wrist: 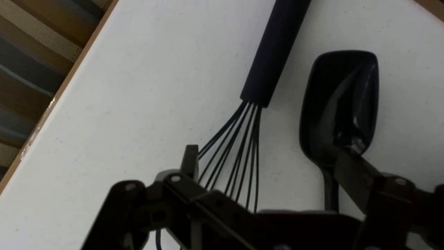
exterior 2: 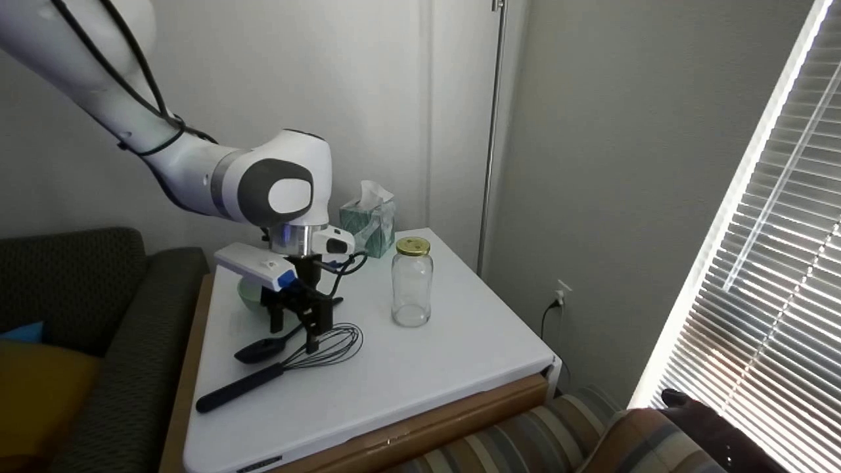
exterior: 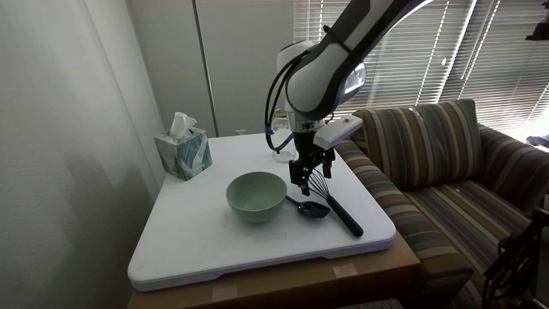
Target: Put the black spoon in the green bowl
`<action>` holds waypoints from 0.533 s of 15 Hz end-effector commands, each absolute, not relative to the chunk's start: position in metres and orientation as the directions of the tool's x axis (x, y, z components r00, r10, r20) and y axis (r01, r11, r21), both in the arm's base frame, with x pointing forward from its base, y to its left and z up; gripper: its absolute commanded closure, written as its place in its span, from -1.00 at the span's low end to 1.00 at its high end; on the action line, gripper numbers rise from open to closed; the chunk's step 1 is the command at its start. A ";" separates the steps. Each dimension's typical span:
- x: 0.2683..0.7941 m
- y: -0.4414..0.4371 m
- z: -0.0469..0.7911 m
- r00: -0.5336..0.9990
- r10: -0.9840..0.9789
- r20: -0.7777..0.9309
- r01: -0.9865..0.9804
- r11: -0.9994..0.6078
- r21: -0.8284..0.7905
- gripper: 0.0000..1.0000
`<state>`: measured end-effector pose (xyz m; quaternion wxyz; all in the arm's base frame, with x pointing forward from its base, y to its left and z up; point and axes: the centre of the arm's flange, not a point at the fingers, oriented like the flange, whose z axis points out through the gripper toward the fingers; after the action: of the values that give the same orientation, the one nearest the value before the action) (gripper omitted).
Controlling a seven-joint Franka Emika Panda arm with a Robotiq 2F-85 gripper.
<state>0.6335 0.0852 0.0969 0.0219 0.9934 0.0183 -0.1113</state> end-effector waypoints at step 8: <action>0.657 0.129 0.080 0.963 0.135 -0.233 0.146 -0.989 0.030 -1.00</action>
<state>0.6414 0.1253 0.0796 0.0237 0.9918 0.0547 -0.1134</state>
